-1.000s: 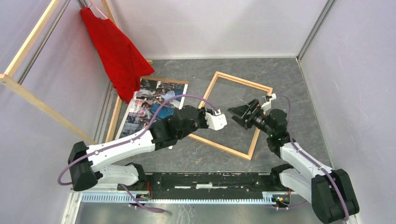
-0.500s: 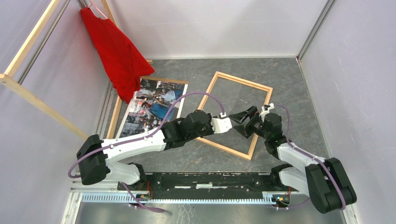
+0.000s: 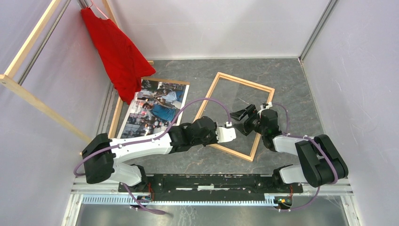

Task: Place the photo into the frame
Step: Place the photo frame item in the photo frame.

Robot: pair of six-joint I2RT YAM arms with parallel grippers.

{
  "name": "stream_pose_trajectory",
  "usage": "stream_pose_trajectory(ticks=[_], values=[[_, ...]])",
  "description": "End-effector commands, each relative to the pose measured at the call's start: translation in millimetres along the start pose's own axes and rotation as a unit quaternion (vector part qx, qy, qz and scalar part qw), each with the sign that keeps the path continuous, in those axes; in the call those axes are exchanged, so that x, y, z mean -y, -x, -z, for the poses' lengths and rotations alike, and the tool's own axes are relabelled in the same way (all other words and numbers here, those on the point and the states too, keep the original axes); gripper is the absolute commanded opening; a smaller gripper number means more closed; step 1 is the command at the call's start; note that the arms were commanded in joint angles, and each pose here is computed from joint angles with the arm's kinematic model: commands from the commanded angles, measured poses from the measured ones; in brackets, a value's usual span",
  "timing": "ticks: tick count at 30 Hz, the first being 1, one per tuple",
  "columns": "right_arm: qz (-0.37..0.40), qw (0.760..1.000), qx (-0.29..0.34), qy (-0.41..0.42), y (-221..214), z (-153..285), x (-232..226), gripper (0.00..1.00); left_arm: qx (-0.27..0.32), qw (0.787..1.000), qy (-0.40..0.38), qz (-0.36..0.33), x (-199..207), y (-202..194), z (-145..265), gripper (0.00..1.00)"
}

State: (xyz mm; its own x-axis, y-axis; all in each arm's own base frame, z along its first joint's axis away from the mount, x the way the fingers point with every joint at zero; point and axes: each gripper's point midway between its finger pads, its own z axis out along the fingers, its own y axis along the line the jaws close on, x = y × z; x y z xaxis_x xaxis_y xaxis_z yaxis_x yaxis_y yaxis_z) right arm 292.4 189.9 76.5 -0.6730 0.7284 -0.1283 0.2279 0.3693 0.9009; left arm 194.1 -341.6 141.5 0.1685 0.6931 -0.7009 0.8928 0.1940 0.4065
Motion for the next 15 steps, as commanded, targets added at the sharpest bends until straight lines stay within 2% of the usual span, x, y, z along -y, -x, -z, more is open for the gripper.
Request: stream_pose_trajectory(ticks=[1,9,15], values=[[0.023,0.998,0.0,0.052,-0.3,3.7,-22.3,0.87,-0.007,1.0,-0.019,0.019,12.7,-3.9,-6.3,0.02],[0.033,0.999,0.013,0.04,-2.8,19.2,-11.0,0.86,-0.012,1.0,-0.009,0.017,9.9,-6.6,-10.1,0.02],[0.047,0.998,0.007,0.027,3.7,7.5,-18.2,0.86,0.001,1.0,-0.008,0.011,7.1,1.1,-7.8,0.02]])
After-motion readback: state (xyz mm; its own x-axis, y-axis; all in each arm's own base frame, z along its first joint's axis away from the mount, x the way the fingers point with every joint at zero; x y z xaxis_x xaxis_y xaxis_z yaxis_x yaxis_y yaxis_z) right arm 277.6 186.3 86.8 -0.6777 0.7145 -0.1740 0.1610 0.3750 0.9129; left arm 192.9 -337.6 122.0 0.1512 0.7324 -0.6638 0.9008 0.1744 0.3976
